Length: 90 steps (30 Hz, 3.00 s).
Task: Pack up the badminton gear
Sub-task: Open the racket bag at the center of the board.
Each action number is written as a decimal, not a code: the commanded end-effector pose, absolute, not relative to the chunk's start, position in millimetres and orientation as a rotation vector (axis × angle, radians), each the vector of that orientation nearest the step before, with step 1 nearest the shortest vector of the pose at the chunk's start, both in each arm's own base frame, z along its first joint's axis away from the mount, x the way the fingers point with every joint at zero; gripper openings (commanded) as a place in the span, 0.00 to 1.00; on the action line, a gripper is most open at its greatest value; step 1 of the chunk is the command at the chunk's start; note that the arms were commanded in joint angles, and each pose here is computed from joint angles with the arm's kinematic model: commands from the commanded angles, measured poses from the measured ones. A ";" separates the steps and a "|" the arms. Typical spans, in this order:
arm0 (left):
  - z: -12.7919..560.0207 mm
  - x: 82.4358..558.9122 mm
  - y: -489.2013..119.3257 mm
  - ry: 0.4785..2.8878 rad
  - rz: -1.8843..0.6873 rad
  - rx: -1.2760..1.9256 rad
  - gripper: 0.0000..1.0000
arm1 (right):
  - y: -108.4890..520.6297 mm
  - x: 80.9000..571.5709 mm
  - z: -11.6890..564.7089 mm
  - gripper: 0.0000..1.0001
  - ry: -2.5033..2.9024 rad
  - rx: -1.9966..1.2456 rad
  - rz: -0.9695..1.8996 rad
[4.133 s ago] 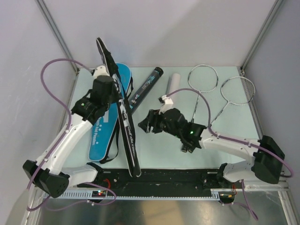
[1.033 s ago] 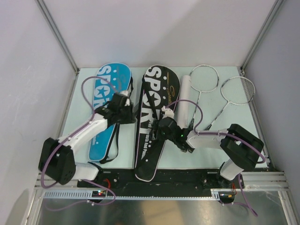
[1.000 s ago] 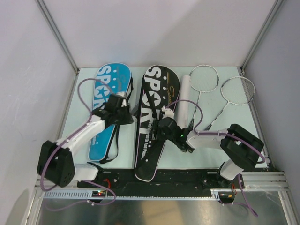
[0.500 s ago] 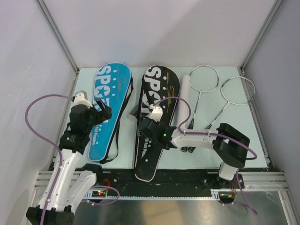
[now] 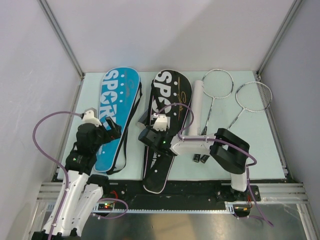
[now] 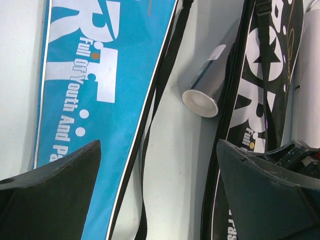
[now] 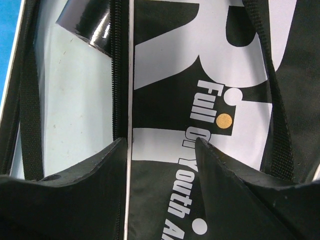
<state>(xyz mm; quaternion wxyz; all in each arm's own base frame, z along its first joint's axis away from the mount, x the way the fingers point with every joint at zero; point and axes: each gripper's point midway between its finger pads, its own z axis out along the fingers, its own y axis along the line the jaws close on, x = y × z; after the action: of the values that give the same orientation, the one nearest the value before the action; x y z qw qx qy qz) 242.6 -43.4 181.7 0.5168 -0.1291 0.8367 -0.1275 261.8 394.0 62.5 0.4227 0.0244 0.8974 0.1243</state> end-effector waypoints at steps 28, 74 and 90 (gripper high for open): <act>190.9 237.1 -45.7 1.993 -0.340 -0.322 0.98 | 396.5 274.3 76.7 0.10 2.192 0.054 0.129; 136.8 269.4 -231.6 2.153 -0.856 -0.038 0.01 | 325.6 236.7 181.1 0.00 1.957 0.244 0.983; 176.2 268.3 -216.7 2.189 -0.691 0.121 0.00 | 275.4 246.9 148.9 0.25 2.070 0.302 0.811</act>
<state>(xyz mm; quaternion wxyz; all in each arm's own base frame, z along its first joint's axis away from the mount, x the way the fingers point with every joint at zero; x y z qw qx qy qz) 268.4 -222.6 184.4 0.4117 0.0250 0.8582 -0.3054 246.1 288.5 150.5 0.4314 0.1113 0.8265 0.3441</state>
